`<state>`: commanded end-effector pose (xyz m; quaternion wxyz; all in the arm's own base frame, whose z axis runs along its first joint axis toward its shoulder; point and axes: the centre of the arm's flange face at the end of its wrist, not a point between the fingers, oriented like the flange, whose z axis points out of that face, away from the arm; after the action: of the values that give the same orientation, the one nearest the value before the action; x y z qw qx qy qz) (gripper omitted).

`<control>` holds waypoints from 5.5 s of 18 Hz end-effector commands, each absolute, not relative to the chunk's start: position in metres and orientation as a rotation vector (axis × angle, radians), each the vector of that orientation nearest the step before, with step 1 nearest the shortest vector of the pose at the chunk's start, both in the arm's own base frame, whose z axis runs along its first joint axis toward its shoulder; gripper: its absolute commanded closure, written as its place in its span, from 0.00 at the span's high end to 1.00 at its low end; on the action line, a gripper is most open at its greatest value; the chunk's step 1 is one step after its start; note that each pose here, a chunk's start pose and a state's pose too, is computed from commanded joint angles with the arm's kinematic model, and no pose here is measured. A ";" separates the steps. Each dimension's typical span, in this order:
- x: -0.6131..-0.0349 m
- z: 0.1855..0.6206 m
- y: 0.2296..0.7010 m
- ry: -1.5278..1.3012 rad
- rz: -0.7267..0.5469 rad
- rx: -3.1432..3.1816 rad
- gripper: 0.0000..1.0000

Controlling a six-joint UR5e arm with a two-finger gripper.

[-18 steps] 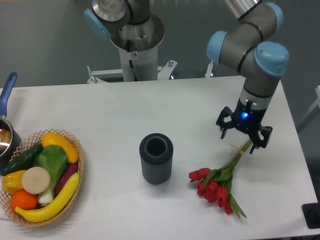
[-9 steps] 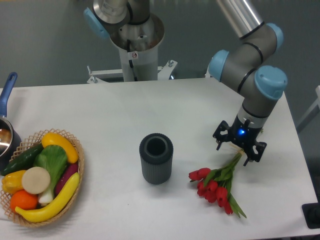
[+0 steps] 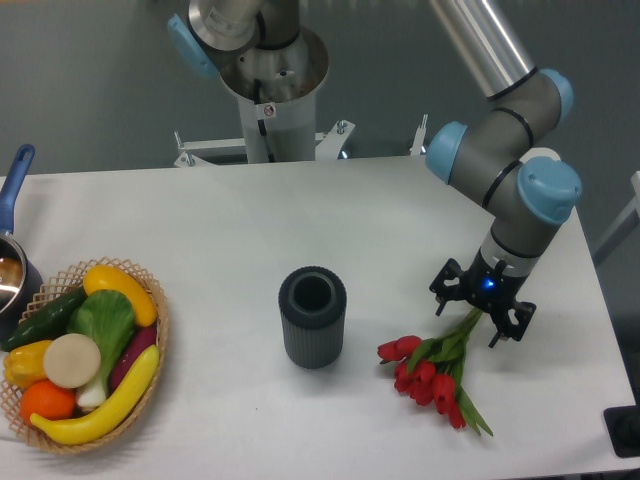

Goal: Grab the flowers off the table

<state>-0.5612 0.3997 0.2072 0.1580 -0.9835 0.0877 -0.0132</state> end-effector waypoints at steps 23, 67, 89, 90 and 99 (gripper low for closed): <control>-0.546 0.175 0.421 0.316 -0.038 -2.812 1.00; -0.570 0.412 0.342 0.083 0.101 -2.139 0.35; -0.583 0.450 0.293 0.026 0.067 -1.900 0.35; -0.583 0.449 0.294 0.028 0.065 -1.898 0.35; -0.583 0.448 0.294 0.026 0.064 -1.897 0.35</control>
<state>-0.5825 0.2936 0.4481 0.5823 -0.8125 0.0113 0.0273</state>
